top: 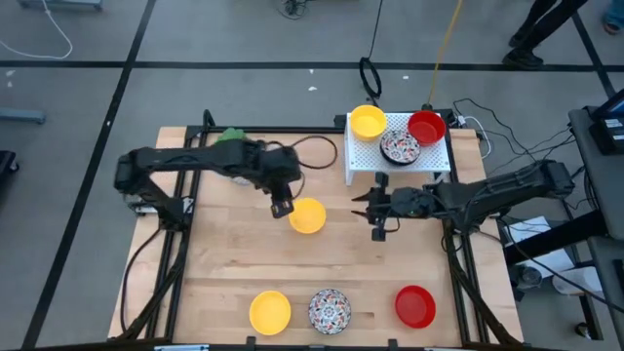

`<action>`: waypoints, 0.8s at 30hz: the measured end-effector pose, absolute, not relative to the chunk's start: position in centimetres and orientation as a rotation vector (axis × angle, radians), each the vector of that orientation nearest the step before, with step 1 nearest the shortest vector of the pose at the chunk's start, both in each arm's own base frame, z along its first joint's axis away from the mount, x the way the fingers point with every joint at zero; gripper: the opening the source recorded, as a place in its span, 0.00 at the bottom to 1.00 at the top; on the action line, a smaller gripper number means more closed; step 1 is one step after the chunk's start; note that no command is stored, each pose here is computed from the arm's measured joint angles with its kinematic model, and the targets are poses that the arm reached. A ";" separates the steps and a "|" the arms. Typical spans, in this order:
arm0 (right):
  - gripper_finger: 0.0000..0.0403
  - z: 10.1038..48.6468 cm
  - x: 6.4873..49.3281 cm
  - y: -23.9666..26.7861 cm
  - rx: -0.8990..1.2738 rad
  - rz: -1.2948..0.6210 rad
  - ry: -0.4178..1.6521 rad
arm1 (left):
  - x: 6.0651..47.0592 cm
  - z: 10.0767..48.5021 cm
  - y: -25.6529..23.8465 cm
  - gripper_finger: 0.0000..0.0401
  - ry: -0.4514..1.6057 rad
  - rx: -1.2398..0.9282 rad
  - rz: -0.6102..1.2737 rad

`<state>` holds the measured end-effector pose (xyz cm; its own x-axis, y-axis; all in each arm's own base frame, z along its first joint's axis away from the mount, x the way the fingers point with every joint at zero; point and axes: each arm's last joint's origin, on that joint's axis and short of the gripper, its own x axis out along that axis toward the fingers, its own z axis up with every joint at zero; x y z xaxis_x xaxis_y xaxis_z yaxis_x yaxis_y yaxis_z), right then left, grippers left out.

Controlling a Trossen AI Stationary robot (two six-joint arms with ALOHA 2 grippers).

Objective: Pick & Place Mini bowls
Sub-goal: Stack the left yellow bowl on top of the yellow bowl on the shelf

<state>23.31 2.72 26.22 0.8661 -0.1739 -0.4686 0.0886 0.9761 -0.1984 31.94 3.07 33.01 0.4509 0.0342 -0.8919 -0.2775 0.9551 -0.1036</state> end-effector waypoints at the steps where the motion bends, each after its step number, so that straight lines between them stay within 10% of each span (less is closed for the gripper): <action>1: 0.33 25.6 23.4 2.7 -0.170 -0.139 0.492 | 31.3 33.8 2.7 0.33 1.059 -0.252 0.200; 24: 0.47 19.4 31.2 4.1 -0.314 0.069 0.676 | 23.1 41.7 -0.7 0.33 0.737 -0.305 0.182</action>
<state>31.25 4.10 19.40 0.7799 -0.0389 -0.6247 -0.1637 0.9507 -0.2635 23.07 -0.73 41.70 0.7274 0.0557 -0.6839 -0.2685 0.9403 -0.2091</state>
